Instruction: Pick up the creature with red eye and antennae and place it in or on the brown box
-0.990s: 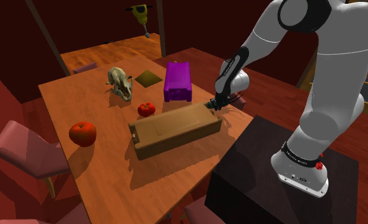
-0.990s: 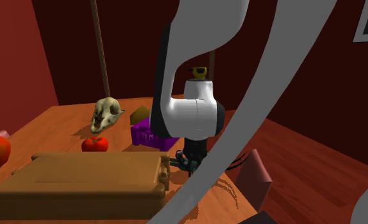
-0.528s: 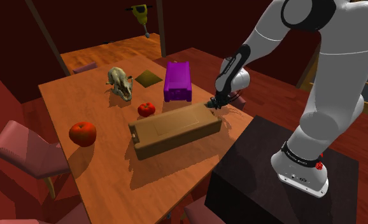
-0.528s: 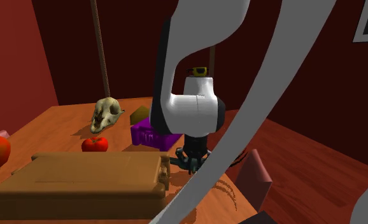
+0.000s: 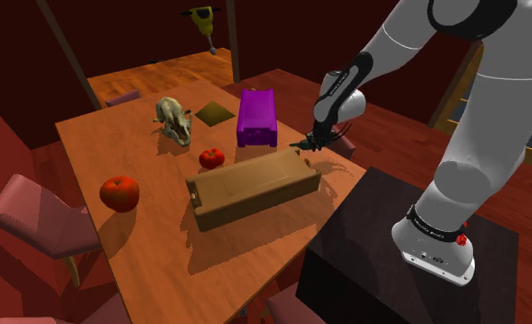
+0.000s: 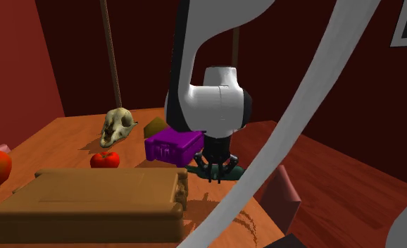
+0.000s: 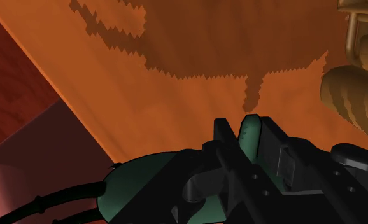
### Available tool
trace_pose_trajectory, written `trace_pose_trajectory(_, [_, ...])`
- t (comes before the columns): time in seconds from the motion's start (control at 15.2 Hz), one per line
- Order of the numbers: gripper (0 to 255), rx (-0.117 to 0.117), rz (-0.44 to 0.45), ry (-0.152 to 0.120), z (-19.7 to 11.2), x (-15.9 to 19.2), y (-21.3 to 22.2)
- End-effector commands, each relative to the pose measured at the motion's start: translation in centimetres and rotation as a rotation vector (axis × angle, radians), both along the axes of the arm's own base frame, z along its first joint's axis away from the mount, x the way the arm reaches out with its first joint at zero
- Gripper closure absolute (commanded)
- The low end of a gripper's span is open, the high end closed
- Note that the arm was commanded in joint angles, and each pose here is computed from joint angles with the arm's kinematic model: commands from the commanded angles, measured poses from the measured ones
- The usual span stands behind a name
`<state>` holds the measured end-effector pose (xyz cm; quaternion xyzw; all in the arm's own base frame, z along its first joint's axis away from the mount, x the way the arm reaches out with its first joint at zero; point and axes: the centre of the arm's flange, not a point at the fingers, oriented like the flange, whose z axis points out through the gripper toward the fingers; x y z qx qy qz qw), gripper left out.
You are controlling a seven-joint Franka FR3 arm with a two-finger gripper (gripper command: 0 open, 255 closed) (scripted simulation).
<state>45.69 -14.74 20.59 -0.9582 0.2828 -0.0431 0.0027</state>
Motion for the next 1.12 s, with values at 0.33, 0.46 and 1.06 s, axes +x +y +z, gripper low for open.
trace_pose_trajectory(0.33, [255, 0.0, 0.0, 0.0, 3.7, 0.0, 0.0])
trace_pose_trajectory(0.46, [255, 0.0, 0.0, 0.0, 4.8, 0.0, 0.0])
trace_pose_trajectory(1.06, [255, 0.0, 0.0, 0.0, 9.6, 0.0, 0.0])
